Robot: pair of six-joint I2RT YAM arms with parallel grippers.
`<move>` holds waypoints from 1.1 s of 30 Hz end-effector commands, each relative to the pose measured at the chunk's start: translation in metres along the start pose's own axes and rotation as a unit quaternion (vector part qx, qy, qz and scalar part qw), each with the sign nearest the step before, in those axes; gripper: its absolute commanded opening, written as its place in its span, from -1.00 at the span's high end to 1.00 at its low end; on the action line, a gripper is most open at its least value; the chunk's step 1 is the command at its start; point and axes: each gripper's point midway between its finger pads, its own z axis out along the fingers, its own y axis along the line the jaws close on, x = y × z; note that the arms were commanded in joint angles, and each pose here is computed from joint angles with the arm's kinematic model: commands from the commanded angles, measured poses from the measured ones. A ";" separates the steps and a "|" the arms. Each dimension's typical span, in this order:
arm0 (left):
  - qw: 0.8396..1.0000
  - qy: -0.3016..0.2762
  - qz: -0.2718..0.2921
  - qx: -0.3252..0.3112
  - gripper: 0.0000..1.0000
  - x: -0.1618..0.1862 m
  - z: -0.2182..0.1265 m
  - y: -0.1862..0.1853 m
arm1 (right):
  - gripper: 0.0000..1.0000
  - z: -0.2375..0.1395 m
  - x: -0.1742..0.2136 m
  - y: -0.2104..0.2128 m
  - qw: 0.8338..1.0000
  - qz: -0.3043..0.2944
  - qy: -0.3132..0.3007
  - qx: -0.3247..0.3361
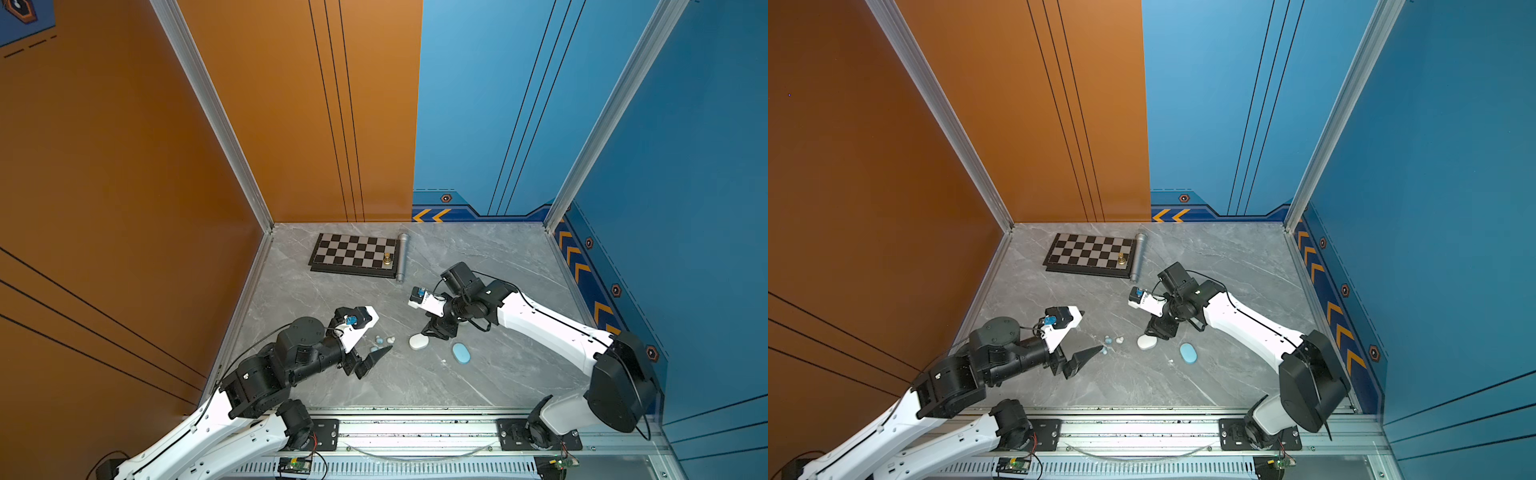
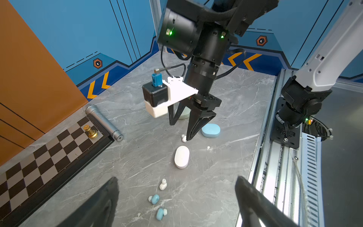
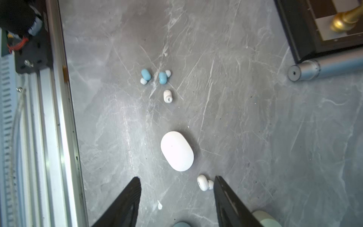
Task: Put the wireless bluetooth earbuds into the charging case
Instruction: 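Lift the white oval case with the right gripper toward the left gripper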
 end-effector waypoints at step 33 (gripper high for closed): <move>0.999 0.028 -0.016 -0.012 -0.84 0.012 0.018 0.008 | -0.14 0.084 0.039 -0.004 0.982 -0.168 0.083 -0.009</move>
